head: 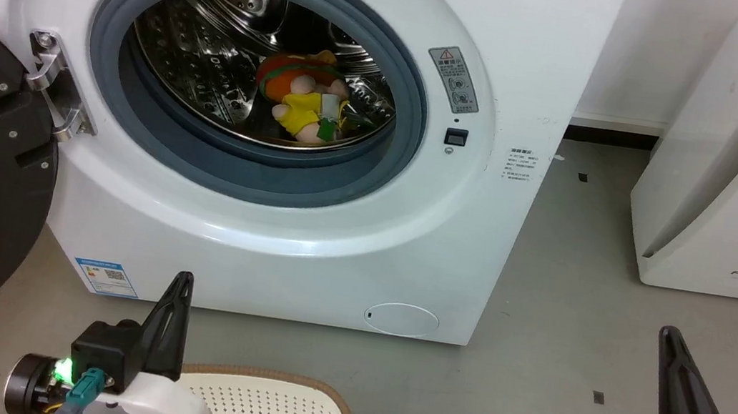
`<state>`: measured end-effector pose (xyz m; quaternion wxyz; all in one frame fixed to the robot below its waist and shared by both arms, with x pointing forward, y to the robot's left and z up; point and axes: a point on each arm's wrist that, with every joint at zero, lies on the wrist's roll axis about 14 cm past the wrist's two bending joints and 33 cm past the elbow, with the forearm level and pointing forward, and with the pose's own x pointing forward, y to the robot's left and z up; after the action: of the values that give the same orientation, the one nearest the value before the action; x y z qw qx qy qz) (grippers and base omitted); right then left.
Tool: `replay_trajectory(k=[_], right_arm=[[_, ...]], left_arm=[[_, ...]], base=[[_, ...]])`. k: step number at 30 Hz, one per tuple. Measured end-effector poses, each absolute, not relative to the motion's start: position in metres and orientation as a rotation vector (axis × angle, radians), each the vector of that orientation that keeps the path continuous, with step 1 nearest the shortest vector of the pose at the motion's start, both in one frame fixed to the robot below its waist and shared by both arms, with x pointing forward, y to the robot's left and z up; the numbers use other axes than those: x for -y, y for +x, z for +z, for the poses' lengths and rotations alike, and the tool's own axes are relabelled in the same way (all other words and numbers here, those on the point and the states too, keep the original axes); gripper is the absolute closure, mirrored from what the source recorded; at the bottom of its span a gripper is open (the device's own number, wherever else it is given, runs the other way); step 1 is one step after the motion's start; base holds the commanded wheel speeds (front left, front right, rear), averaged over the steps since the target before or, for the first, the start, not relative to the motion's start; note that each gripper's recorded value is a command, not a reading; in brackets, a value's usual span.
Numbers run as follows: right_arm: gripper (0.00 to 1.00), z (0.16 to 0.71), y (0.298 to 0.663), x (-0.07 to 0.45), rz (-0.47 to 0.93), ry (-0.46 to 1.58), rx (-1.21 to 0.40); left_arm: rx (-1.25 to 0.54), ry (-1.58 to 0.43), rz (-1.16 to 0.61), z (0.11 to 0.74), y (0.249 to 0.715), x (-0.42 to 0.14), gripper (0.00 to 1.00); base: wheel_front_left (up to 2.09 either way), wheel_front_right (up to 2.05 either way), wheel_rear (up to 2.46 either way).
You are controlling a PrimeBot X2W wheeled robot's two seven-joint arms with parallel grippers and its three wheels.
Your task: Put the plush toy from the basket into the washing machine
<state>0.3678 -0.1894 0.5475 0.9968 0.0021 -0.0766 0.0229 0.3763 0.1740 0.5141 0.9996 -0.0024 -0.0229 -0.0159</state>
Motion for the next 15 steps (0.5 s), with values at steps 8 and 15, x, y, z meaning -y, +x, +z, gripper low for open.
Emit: replay_trajectory(k=[8, 15], right_arm=[[1.0, 0.5441, 0.3677, 0.1863, 0.055, -0.007, 0.132], [1.0, 0.5422, 0.3679, 0.1838, 0.062, -0.009, 0.118]], left_arm=[[0.042, 0.002, -0.031, 0.516, 0.3765, -0.1737, 1.0], [0.043, 0.006, -0.029, 0.5184, 0.3767, -0.1743, 1.0]], base=[[0.0, 0.0, 0.0], [0.0, 0.0, 0.0]])
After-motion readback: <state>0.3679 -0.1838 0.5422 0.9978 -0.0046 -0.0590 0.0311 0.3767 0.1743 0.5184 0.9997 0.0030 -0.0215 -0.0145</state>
